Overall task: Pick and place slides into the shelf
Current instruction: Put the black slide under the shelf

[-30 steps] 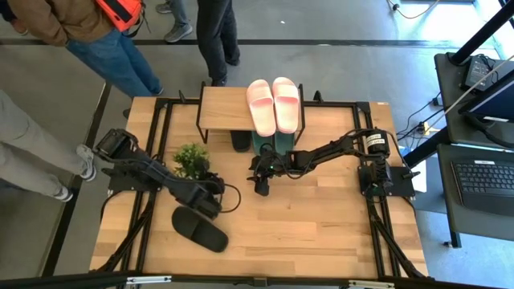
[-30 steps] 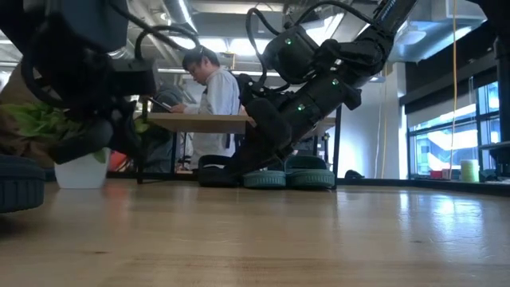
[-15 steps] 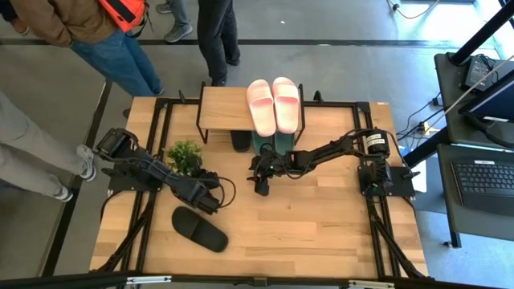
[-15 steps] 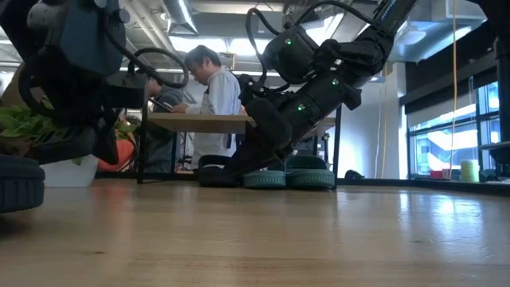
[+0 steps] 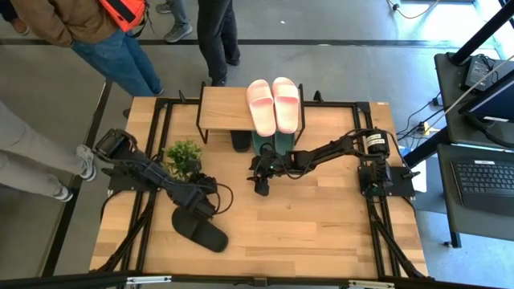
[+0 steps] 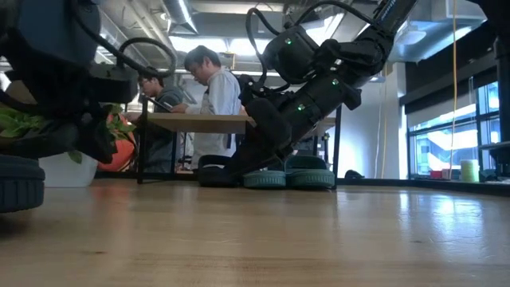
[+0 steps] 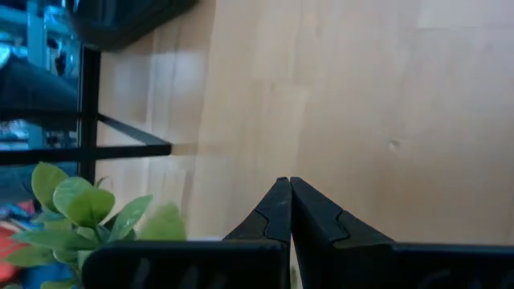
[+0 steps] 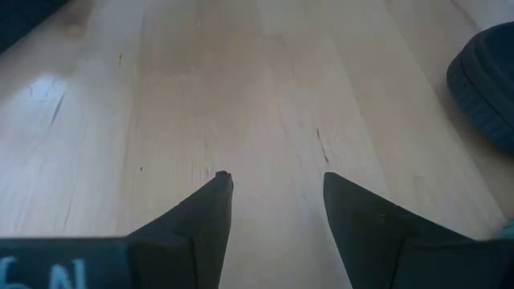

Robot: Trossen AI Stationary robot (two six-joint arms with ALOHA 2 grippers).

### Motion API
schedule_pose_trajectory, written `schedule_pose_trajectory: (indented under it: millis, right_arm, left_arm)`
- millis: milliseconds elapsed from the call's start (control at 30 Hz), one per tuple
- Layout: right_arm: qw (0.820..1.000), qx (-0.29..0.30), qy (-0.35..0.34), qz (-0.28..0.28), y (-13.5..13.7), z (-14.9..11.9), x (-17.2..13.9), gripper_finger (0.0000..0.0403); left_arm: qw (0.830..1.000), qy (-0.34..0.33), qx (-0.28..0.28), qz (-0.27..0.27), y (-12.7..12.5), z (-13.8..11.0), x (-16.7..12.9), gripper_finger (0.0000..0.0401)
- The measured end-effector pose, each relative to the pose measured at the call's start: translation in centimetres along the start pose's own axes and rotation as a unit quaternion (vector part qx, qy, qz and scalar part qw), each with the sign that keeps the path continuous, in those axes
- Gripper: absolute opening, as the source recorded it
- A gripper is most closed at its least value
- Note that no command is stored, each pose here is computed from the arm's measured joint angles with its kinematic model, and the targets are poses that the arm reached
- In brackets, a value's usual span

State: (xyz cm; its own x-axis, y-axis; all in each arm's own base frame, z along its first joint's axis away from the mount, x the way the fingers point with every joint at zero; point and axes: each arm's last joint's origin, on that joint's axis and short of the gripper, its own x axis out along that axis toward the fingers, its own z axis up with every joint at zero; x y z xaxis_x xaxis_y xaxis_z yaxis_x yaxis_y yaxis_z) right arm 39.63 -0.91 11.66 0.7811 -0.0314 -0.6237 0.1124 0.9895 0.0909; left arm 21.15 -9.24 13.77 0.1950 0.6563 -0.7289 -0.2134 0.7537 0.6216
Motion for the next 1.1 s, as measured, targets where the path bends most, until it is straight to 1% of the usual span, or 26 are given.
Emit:
schedule_pose_trajectory:
  millis: [133,267,333,433,600,700,767,867,967,1033,1100]
  right_arm:
    - [1.000,0.000,0.000,0.000,0.0,0.0,0.0,0.0197]
    - [1.000,0.000,0.000,0.000,0.0,0.0,0.0,0.0197]
    - [1.000,0.000,0.000,0.000,0.0,0.0,0.0,0.0197]
    - [1.000,0.000,0.000,0.000,0.0,0.0,0.0,0.0197]
    - [1.000,0.000,0.000,0.000,0.0,0.0,0.0,0.0197]
    - [1.000,-0.002,0.002,0.002,0.3,0.1,-0.3,0.0197]
    - [1.000,-0.002,0.002,0.005,0.6,0.4,-0.7,0.0197]
    - [1.000,-0.015,-0.010,0.013,1.3,1.2,-1.6,0.0197]
    - [0.998,-0.057,-0.015,0.021,2.1,1.7,-2.8,0.0197]
    - [0.997,-0.069,-0.015,0.024,2.4,1.4,-3.6,0.0197]
    - [0.997,-0.068,-0.018,0.026,2.3,0.6,-4.6,0.0197]
  left_arm:
    - [1.000,-0.006,0.024,-0.003,-0.3,-0.2,-0.3,0.0000]
    - [1.000,-0.004,0.017,-0.004,-0.2,-0.1,-0.3,0.0000]
    - [1.000,0.007,0.008,-0.014,-0.2,0.0,-0.2,0.0007]
    - [0.999,0.014,0.000,-0.032,-0.2,0.4,-0.5,0.0034]
    - [0.999,0.000,0.009,-0.044,-0.3,1.4,-1.6,0.0105]
    - [0.999,-0.008,0.014,-0.037,0.0,2.1,-2.4,0.0143]
    - [0.999,-0.014,0.014,-0.025,0.2,2.4,-2.9,0.0161]
    - [0.999,-0.027,0.014,-0.024,0.2,2.8,-3.9,0.0172]
    - [0.998,-0.045,0.012,-0.034,0.0,3.3,-5.0,0.0174]
    - [0.997,-0.054,0.007,-0.045,-0.2,3.5,-5.7,0.0175]
    - [0.996,-0.058,-0.006,-0.063,-0.4,3.7,-6.3,0.0175]
